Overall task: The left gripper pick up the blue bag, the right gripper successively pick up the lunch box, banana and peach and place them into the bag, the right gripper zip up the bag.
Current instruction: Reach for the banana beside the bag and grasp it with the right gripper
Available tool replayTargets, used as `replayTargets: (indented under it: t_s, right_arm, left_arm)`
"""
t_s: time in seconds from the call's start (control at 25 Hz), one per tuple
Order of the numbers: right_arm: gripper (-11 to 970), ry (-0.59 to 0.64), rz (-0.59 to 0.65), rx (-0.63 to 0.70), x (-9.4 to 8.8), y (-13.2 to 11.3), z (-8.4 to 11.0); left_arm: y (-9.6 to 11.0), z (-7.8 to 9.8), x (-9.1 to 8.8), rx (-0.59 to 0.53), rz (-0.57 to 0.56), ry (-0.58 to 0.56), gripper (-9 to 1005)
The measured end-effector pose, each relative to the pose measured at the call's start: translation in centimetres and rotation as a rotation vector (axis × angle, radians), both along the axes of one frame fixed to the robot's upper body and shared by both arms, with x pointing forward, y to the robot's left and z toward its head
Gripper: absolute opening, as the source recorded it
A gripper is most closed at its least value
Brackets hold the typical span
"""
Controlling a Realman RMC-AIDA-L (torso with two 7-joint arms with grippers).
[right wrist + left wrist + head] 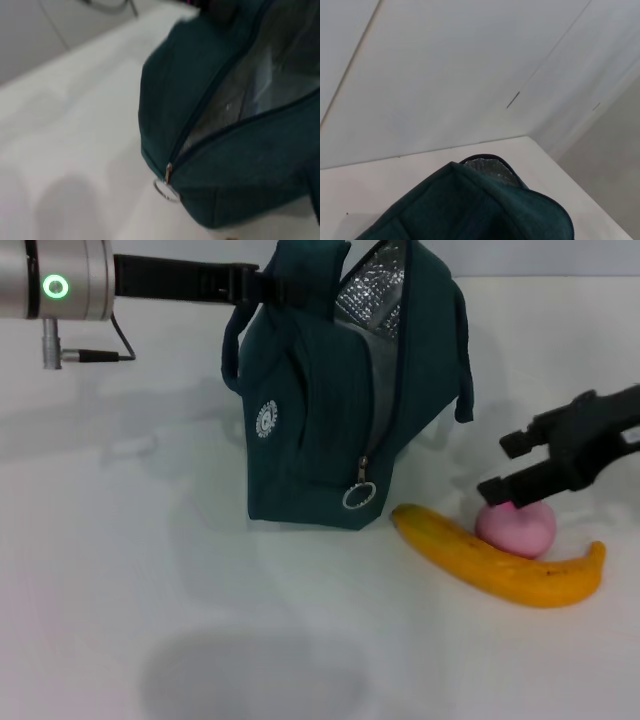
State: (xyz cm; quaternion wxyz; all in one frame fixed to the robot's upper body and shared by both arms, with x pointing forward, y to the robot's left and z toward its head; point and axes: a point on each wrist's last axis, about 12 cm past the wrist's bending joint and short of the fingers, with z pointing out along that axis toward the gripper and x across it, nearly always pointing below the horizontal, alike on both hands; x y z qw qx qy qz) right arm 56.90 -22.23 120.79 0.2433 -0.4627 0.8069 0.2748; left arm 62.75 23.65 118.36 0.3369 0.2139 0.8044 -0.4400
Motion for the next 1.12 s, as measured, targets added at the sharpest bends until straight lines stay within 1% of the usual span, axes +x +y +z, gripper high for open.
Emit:
replayTargets:
  t_s: [0.08,0.2,0.36,0.56,0.8,1.12]
  right_arm:
    - [737,0.017,0.009,-0.067,0.5,1.3,0.6]
    - [736,0.045,0.003,-0.133,1.5,2.8,1.3]
    - [735,0.100,0.015,-0.213,2.4,4.7,1.3]
    - [734,0.163,0.041,-0.236,3.0,6.4,0.1]
    - [732,0.145,0.063,-0.290,3.3,8.0,-1.6]
    - [730,0.171,0.074,-0.343,3.5,9.2,-3.7]
  left_arm:
    - [0.0,0.1,0.0,0.000,0.002,-0.002,45]
    - [0.1,0.3,0.1,-0.006,0.005,-0.007,45]
    - [0.3,0.4,0.2,-0.015,0.014,-0.011,45]
    - [0.2,0.5,0.3,-0.016,0.013,-0.013,45]
    - [0.2,0.4,0.2,-0.015,0.013,-0.014,45]
    - [0.0,0.5,0.2,-0.017,0.006,-0.016,45]
